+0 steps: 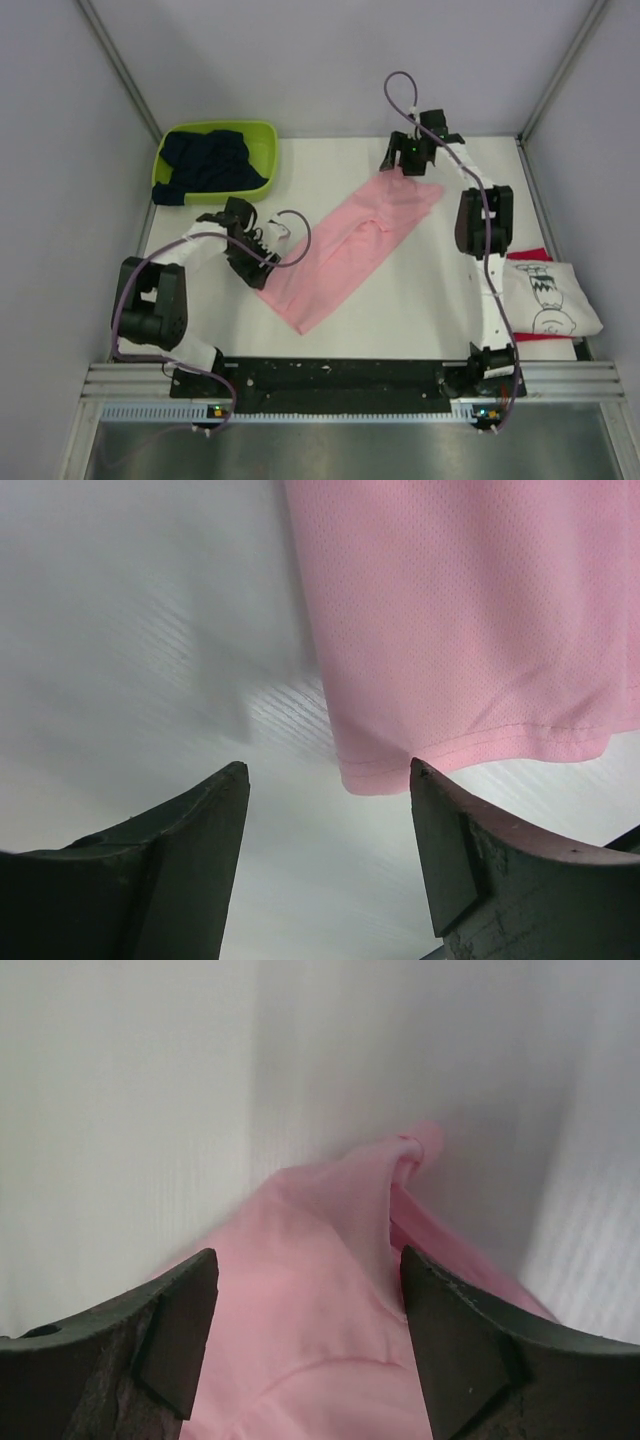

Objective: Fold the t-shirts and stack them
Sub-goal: Rotate the tshirt 90 degrees

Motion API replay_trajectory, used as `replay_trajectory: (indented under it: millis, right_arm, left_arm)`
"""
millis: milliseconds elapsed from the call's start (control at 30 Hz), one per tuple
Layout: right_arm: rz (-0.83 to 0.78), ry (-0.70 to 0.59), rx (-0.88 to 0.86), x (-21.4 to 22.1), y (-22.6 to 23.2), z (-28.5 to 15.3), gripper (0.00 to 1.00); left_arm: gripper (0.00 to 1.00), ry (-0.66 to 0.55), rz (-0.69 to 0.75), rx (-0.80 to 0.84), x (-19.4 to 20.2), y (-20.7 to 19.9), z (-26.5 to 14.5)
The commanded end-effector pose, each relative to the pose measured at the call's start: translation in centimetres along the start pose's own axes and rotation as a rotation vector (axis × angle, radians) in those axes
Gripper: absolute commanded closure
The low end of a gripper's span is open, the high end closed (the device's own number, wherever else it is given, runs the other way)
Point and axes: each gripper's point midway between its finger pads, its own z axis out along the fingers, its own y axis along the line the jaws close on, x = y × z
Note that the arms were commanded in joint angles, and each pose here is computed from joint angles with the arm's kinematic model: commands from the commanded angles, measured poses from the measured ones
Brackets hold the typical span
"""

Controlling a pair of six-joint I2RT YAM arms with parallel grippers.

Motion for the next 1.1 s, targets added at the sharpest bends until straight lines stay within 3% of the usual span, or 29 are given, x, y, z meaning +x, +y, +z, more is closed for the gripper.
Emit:
replay_trajectory:
  millis: [0, 67, 167, 233, 367, 467, 533, 633, 700, 800, 900, 1000, 1067]
  right_arm:
    - [-0.082, -0.157, 0.205, -4.4, -1.4, -10.6, 0.27]
    - [-0.062, -0.130, 0.280, -2.3, -3.2, -11.9, 0.27]
    - [0.008, -0.056, 0.357, 2.0, -6.2, -12.0, 0.27]
    - [0.056, -0.036, 0.378, 3.7, -7.5, -11.8, 0.27]
    - [0.146, 0.010, 0.357, 6.4, -9.1, -10.5, 0.31]
    - [0.185, 0.028, 0.331, 6.9, -9.9, -8.9, 0.39]
    - [0.189, 0.035, 0.256, 6.1, -9.3, -7.3, 0.61]
    - [0.207, 0.019, 0.121, 3.6, -7.7, -4.8, 0.91]
    - [0.222, -0.010, 0.041, 1.3, -6.8, -2.8, 0.98]
    - [0.212, -0.090, -0.126, -3.9, -4.1, -0.5, 0.93]
    - [0.218, -0.119, -0.172, -5.3, -3.6, 0.6, 0.63]
    - [0.147, -0.213, -0.036, -7.9, -5.2, -3.7, 0.43]
    - [0.014, -0.240, 0.031, -8.4, -4.9, -7.3, 0.38]
  left_arm:
    - [0.32, -0.004, 0.009, -0.017, -0.7, 0.8, 0.8]
    - [0.41, 0.021, 0.028, -0.004, -0.6, 0.5, 1.6]
    - [0.69, 0.056, 0.063, 0.033, 0.1, -0.6, 2.6]
    - [0.81, 0.065, 0.079, 0.060, 0.6, -1.4, 2.9]
    - [0.92, 0.087, 0.099, 0.093, 2.2, -2.6, 2.8]
    - [0.89, 0.096, 0.127, 0.158, 3.6, -4.5, 2.3]
    - [0.85, 0.101, 0.151, 0.207, 4.3, -6.3, 1.8]
    - [0.61, 0.073, 0.229, 0.265, 3.9, -9.5, 0.3]
    - [0.42, 0.032, 0.301, 0.272, 3.0, -11.5, -0.7]
    - [0.30, -0.066, 0.398, 0.238, 1.3, -13.1, -2.6]
    - [0.28, -0.101, 0.434, 0.188, 0.1, -12.8, -3.6]
    - [0.27, -0.071, 0.526, 0.129, -0.8, -12.0, -3.3]
    - [0.26, -0.055, 0.608, 0.081, -1.9, -11.4, -2.6]
